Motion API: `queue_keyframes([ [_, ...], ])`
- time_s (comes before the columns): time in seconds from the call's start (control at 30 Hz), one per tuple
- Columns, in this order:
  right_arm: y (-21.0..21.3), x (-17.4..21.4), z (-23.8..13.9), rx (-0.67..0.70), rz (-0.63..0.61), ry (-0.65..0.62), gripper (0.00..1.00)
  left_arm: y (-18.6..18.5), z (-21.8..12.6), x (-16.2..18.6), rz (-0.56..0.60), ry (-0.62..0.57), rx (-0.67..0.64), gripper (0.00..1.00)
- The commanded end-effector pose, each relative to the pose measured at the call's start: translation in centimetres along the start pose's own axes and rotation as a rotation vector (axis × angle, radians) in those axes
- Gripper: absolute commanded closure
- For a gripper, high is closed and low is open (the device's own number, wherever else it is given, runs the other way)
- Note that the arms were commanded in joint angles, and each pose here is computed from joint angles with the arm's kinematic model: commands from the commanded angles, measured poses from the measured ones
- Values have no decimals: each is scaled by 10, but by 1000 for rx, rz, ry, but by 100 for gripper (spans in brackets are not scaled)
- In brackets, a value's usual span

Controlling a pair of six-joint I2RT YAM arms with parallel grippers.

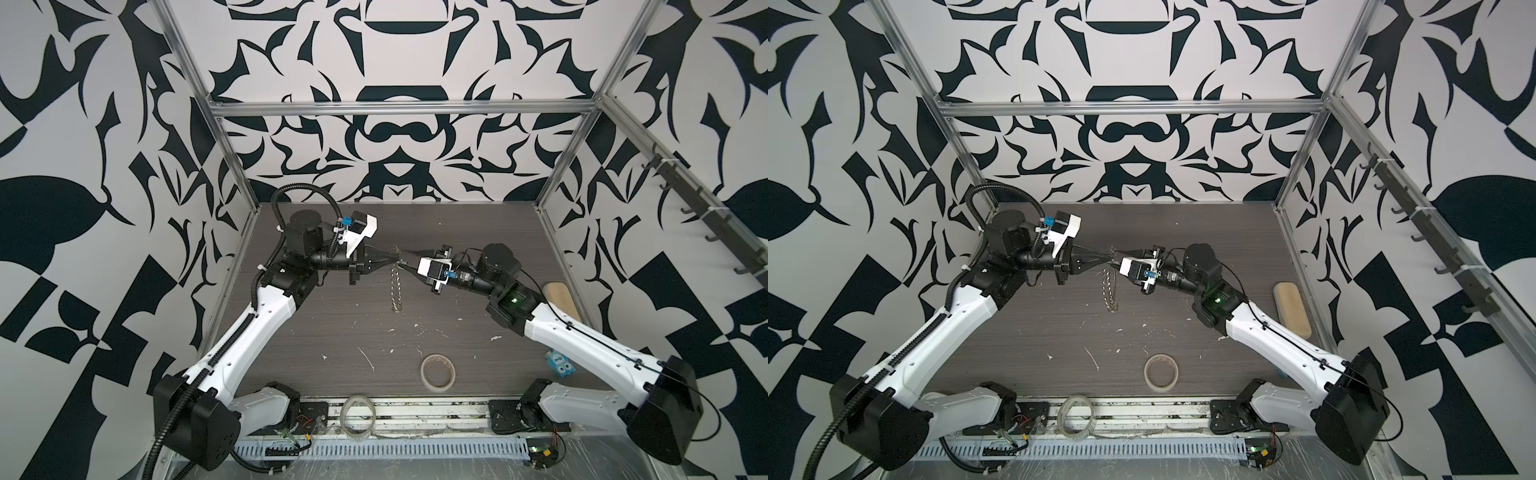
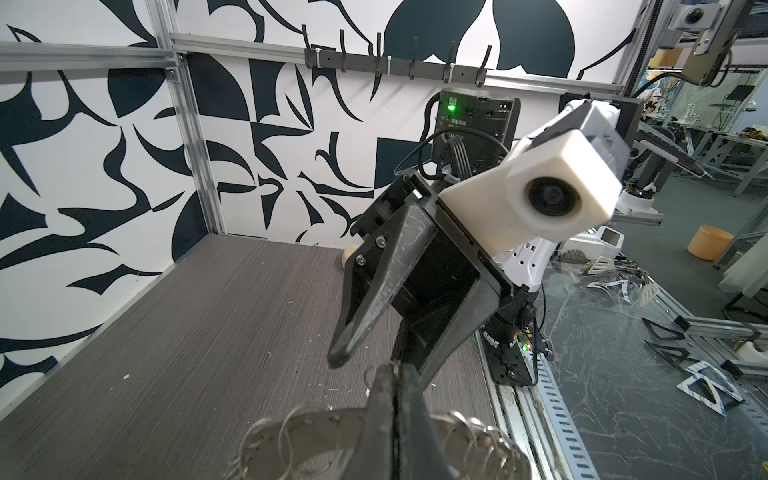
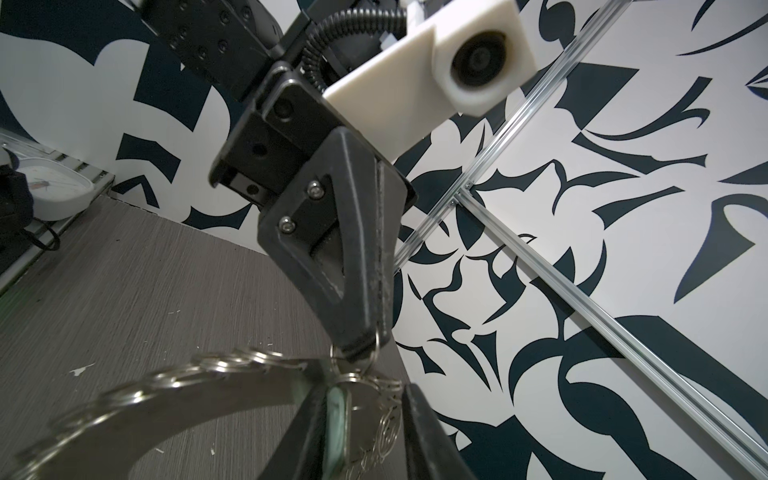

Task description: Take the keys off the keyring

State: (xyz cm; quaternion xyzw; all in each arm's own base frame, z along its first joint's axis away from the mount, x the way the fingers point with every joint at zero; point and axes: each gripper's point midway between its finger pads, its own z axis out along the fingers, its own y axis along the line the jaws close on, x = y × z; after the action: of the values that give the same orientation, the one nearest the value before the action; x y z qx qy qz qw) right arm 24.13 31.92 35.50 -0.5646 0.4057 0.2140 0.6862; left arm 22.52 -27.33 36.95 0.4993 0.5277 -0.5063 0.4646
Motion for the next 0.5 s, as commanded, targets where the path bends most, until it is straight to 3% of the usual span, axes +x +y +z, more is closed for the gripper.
queue_keyframes([
  [0.0, -13, -32, -1, 23, -43, -73, 66, -5, -3, -10, 36, -23, 8, 100],
  [0.2, -13, -34, 1, 11, -43, -68, 68, -5, -3, -9, 31, -24, 8, 100],
  [0.47, -13, -31, 1, -3, -15, -41, 83, -7, -4, -9, 40, -26, 7, 100],
])
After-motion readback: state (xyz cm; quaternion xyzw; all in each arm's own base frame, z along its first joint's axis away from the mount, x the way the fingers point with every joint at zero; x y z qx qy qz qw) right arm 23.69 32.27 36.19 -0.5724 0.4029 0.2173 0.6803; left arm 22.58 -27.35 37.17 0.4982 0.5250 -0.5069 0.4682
